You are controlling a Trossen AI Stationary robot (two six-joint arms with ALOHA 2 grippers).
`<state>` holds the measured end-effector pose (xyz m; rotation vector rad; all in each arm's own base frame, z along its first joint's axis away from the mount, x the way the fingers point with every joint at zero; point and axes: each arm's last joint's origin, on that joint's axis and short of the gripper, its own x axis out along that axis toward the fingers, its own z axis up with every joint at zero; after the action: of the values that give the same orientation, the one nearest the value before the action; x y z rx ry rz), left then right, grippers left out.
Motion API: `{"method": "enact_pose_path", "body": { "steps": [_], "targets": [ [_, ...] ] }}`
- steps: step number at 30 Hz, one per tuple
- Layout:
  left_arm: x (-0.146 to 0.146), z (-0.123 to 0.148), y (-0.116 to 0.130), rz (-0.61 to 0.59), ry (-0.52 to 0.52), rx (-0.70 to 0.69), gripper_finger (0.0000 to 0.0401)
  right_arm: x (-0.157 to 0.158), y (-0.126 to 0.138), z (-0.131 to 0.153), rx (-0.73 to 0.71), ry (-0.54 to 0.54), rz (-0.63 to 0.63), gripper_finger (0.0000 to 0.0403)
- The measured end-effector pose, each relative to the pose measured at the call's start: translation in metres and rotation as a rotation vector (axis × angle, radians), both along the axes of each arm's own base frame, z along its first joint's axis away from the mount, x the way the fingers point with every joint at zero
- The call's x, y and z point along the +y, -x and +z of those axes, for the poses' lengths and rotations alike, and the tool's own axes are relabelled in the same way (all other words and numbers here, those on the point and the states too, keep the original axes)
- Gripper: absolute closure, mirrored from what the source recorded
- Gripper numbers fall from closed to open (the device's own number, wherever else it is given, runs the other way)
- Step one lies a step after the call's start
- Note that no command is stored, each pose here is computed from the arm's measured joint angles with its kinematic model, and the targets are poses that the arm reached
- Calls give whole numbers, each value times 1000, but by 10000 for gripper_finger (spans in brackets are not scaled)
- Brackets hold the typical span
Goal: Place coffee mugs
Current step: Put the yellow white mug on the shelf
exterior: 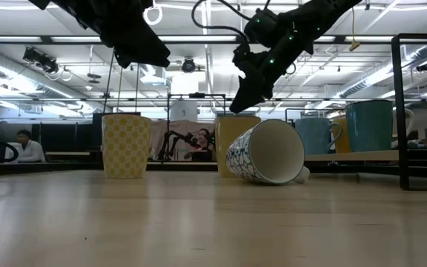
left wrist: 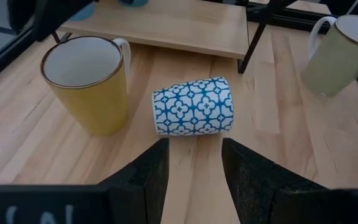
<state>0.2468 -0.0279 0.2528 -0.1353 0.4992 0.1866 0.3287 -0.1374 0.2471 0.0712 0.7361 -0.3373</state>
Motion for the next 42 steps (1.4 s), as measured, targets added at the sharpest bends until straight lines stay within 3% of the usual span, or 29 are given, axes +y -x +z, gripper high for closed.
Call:
{"method": "enact_pose_path", "body": {
  "steps": [24,42],
  "targets": [
    [0,0,0,0,-1,-5,246,-2,-4,-25,114,-22,44,252],
    [0,0,0,1,1,-5,246,-1,0,-27,151,-55,45,375]
  ]
}}
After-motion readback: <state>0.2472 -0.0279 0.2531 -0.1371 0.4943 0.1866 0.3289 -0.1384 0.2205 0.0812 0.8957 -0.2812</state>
